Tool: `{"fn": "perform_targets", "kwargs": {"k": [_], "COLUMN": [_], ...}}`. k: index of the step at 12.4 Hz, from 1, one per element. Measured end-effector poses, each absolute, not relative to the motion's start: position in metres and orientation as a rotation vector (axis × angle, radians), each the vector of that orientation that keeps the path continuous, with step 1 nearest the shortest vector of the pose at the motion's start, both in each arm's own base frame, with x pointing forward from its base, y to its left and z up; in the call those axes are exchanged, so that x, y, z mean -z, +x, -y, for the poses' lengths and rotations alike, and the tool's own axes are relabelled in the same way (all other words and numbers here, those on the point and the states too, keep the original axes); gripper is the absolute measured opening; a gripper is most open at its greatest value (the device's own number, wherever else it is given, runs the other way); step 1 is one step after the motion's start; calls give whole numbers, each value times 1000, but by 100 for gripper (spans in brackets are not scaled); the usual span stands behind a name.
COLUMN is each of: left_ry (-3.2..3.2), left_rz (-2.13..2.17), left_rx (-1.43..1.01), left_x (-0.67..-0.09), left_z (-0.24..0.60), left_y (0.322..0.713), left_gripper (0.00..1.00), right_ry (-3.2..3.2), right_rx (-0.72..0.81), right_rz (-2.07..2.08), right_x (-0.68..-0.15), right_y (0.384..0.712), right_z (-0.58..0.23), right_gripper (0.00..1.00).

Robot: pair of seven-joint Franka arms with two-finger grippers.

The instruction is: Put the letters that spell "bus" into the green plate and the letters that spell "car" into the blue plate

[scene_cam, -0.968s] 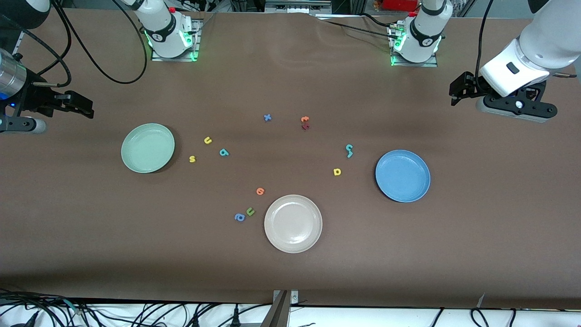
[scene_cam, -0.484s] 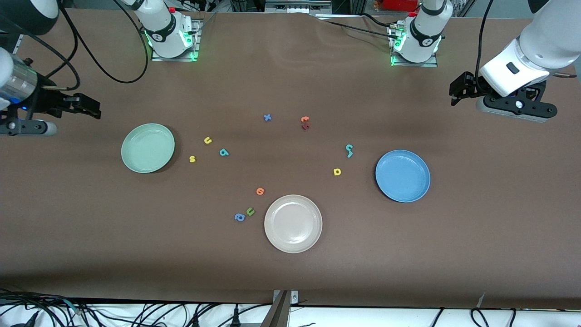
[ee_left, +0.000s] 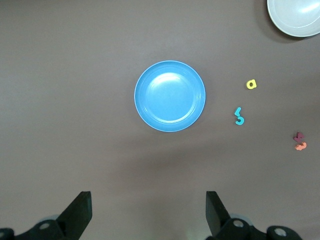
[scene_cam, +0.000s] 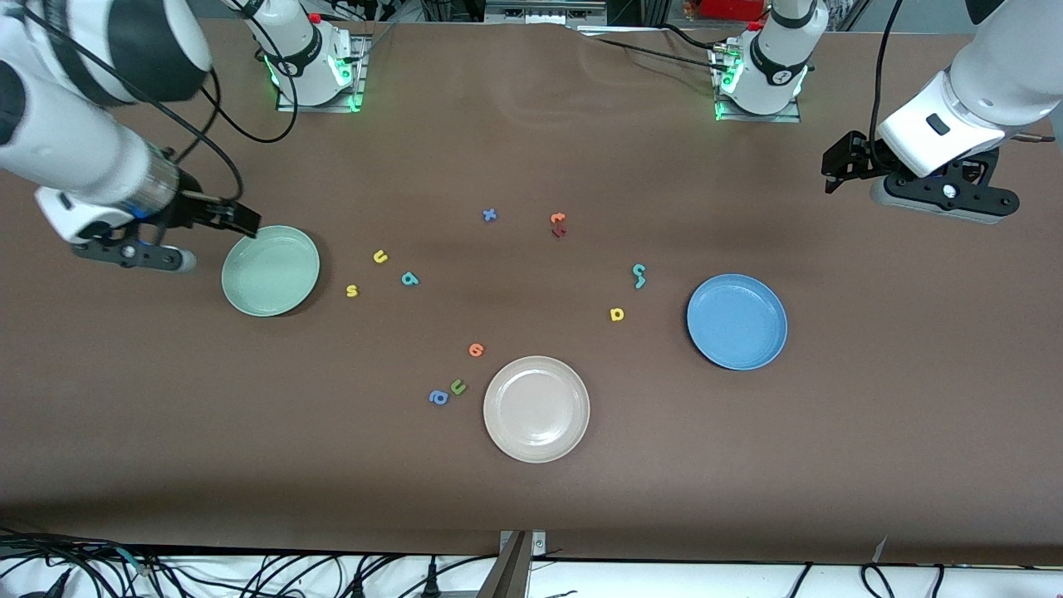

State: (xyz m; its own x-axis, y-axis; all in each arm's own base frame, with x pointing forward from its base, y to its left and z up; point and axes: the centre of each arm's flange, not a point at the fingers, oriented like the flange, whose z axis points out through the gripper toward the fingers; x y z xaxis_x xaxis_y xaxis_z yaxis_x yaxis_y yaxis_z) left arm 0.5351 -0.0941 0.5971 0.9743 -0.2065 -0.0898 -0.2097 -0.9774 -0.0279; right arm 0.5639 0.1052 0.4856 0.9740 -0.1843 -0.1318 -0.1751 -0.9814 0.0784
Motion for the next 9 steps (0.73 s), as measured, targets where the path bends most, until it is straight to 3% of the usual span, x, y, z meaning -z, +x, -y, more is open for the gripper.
{"fn": "perform_targets", "kwargs": {"k": [4, 9], "left_ry": [-3080, -3060], "left_rz": [-341, -470], "left_rx": [-231, -413], "left_x": [-569, -478], "left_z": [99, 151], "left_y": [545, 569], "left_gripper": [100, 100], "right_ry": [3023, 2988], "right_rx": [213, 193], "right_rz": [529, 780], "right_x": [-400, -295], "right_y": [538, 491], "right_z": [-150, -188], "right_gripper": [100, 100]}}
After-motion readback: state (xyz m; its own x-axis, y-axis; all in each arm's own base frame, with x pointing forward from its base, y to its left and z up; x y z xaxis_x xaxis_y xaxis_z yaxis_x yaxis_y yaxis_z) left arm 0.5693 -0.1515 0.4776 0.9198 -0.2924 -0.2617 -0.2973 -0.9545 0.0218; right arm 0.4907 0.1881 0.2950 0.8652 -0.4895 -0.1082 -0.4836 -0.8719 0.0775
